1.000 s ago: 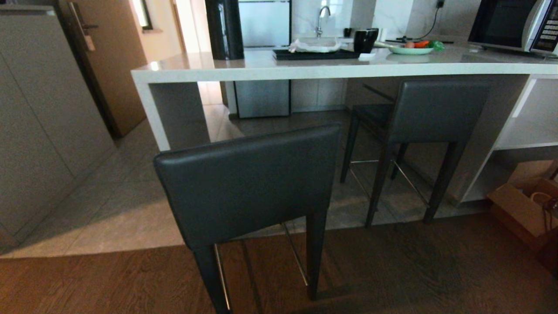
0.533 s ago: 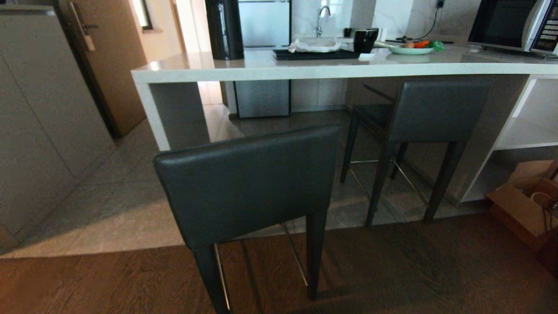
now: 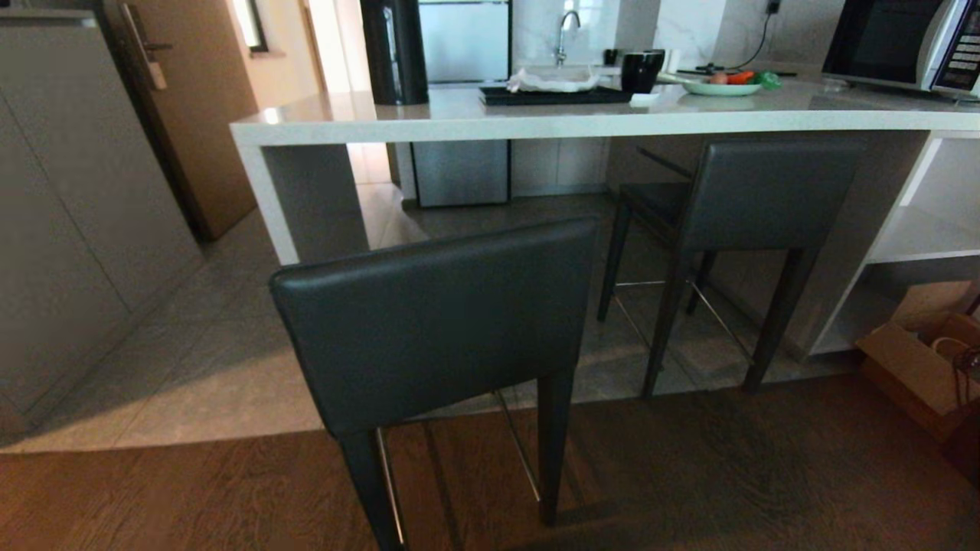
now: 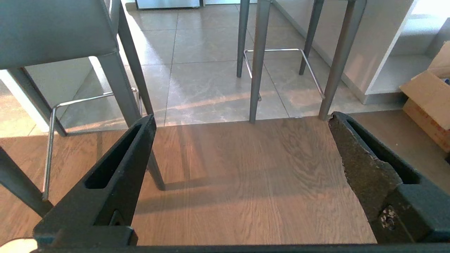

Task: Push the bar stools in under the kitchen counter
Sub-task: Pull the gray chair out from under the dining table

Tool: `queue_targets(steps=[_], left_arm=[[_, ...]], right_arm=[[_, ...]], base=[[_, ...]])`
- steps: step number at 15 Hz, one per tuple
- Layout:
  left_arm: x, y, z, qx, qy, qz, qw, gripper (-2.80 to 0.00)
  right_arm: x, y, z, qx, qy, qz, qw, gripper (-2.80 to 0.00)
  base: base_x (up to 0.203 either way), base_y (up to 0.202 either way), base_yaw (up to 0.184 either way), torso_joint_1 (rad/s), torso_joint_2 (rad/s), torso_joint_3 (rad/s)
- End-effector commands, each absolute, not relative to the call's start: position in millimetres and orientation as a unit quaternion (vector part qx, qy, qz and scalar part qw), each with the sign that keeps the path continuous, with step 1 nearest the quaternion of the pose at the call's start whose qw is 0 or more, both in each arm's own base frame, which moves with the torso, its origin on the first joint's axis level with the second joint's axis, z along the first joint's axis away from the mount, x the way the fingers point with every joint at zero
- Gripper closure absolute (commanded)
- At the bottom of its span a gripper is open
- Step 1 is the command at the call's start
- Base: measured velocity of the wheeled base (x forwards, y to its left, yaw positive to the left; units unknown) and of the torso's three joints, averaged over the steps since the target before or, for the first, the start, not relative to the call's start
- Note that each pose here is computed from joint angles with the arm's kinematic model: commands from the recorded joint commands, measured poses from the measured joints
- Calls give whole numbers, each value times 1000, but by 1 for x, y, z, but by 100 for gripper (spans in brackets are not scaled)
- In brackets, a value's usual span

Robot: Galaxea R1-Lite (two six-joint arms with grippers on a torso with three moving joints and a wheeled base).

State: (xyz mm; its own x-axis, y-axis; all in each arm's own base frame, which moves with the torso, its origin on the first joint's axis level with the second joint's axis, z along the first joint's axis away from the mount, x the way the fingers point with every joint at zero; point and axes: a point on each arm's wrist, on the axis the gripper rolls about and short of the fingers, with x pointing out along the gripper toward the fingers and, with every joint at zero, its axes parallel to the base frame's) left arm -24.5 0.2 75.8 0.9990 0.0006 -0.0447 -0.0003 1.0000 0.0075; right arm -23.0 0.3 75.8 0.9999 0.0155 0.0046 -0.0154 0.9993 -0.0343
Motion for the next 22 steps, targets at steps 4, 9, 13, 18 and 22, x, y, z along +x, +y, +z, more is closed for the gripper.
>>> queue_targets(steps=[4,9,13,18,22], left_arm=[[-24,0,77,2,17,1,1000,-280],[-24,0,77,2,17,0,1000,-280],[-24,0,77,1,16,1,1000,0],[-24,0,76,3,17,1,1000,0],[-24,0,76,1,16,1,1000,0]], right_arm=[[-23,0,76,-23,-2,7,1000,0],[-23,0,76,-28,-1,8,1000,0],[-23,0,75,-28,0,8,1000,0],[-23,0,76,-28,-1,8,1000,0],[-23,0,76,-28,-1,8,1000,0]], base=[[0,0,0,0,0,0],[0,0,0,0,0,0],[0,0,0,0,0,0],[0,0,0,0,0,0],[0,0,0,0,0,0]])
